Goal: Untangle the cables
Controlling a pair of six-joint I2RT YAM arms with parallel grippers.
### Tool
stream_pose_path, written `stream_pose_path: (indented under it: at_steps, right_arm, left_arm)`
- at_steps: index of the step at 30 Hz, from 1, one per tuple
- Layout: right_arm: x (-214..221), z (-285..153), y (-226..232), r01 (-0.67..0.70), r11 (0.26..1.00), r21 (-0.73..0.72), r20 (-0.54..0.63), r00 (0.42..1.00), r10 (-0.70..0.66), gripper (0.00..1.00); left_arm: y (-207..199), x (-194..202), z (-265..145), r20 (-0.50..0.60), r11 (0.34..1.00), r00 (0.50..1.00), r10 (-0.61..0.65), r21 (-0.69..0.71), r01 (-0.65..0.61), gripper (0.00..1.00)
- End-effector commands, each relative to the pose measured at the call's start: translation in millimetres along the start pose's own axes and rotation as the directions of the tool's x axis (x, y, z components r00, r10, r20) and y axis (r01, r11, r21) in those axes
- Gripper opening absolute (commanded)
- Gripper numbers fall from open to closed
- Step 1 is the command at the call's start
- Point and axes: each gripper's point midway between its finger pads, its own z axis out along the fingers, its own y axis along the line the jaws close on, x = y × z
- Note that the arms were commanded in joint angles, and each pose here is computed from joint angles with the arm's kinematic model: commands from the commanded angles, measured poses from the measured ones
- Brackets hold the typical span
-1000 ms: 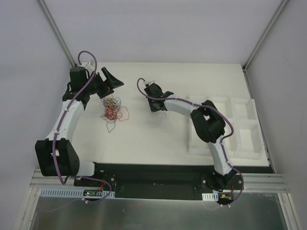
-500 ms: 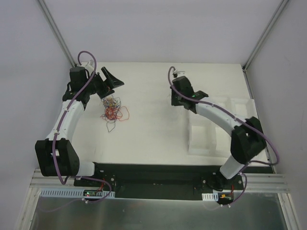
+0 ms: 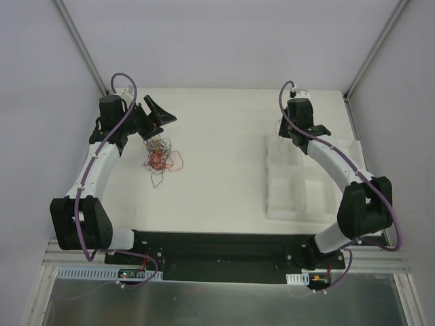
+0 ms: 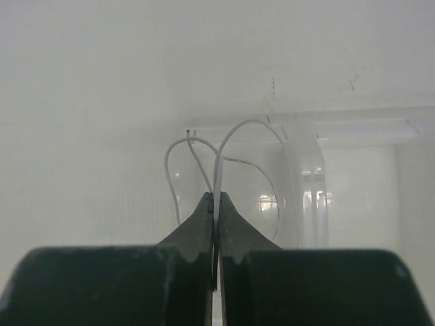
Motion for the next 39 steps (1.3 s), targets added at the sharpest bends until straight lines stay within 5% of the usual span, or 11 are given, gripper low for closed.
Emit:
stream_pose_path:
  at_steps: [1, 14, 23, 30, 35, 39]
  right_arm:
    - [10, 24, -6, 0.066, 0.998, 0.016, -0.019, 0.998, -0.066, 0.00]
    - [93, 19, -23, 0.035, 0.997, 0.076, -0.298, 0.954, -0.011, 0.02]
    - [82, -12, -18, 0.042, 0.999, 0.022, -0.347, 0.937, -0.032, 0.51]
    - [58, -41, -20, 0.031, 0.999, 0.020, -0.250, 0.968, -0.025, 0.65]
    - [56, -40, 35, -0.012, 0.992, -0.129, -0.165, 0.986, -0.009, 0.68]
    - [61, -45, 133, -0.031, 0.933, -0.358, -0.115, 0.993, -0.011, 0.70]
  left_arm:
    - [-9, -4, -4, 0.011, 0.999, 1.000, 0.019, 0.048, -0.019, 0.87]
    - [-5, -2, -1, 0.006, 0.999, 1.000, 0.012, 0.041, -0.013, 0.87]
    - [-4, 1, 3, -0.006, 0.999, 1.000, 0.009, 0.038, -0.009, 0.87]
    - [0, 2, 4, -0.004, 1.000, 1.000, -0.011, 0.023, 0.011, 0.86]
    - [10, 5, 9, -0.009, 0.997, 0.997, -0.075, -0.007, 0.075, 0.82]
    - [18, 5, 12, -0.020, 0.992, 0.992, -0.126, -0.018, 0.125, 0.80]
